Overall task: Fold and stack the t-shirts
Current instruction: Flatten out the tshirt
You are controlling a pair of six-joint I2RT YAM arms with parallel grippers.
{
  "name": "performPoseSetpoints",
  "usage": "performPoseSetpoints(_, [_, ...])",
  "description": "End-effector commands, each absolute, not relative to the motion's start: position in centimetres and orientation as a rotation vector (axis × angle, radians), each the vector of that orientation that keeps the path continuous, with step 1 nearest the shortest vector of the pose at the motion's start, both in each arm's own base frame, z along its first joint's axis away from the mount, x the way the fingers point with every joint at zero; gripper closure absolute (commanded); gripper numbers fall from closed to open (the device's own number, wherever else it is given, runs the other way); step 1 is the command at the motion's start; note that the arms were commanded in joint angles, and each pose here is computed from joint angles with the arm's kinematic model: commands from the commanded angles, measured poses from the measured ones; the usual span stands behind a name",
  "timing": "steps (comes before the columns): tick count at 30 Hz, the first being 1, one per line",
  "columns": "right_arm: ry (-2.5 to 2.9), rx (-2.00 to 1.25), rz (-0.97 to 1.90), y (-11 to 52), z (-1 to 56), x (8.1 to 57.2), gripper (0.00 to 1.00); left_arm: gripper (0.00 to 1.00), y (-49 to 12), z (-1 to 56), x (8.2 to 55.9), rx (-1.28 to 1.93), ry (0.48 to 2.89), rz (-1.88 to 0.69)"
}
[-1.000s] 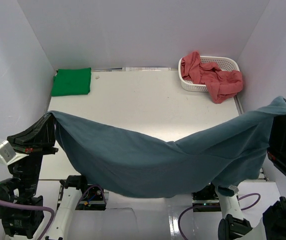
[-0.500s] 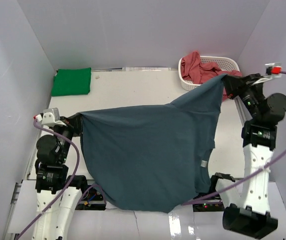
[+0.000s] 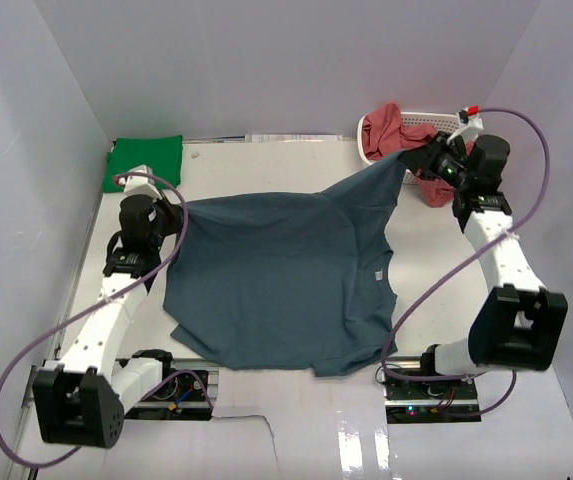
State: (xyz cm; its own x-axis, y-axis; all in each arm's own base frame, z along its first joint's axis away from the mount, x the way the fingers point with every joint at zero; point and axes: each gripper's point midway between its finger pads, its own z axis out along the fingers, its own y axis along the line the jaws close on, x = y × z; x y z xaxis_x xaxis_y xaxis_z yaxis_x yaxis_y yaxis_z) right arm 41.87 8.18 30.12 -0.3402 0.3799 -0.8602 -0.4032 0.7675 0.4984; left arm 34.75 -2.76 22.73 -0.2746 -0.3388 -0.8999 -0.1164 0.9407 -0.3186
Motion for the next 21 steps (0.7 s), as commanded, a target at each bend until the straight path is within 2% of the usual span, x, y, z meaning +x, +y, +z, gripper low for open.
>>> performPoseSetpoints(1, [1.698, -0.146, 0.784, 10.5, 32.2, 44.8, 0.92, 1.00, -3.3, 24.9, 38.0, -0.340, 1.767, -0.267])
performPoseSetpoints(10, [1.865, -0.255, 0.852, 16.0, 26.2, 52.1, 0.92, 1.00, -3.6, 19.9, 43.8, -0.327, 1.863, -0.225])
performPoseSetpoints(11, [1.927, -0.251, 0.864, 16.6, 23.8, 52.8, 0.92, 1.00, -3.6, 19.6, 44.3, -0.323, 1.871, -0.220])
performPoseSetpoints(12, [1.896, -0.279, 0.847, 16.8, 24.8, 53.9, 0.92, 1.00, -3.7, 19.3, 44.9, -0.318, 1.876, -0.218])
performPoseSetpoints(13, [1.954, -0.269, 0.852, 17.0, 22.5, 54.5, 0.92, 1.00, -3.7, 18.7, 45.8, -0.318, 1.888, -0.212])
performPoseSetpoints(21, [2.037, -0.287, 0.829, 17.7, 19.1, 59.0, 0.92, 1.00, -3.3, 15.0, 50.3, -0.294, 1.962, -0.156])
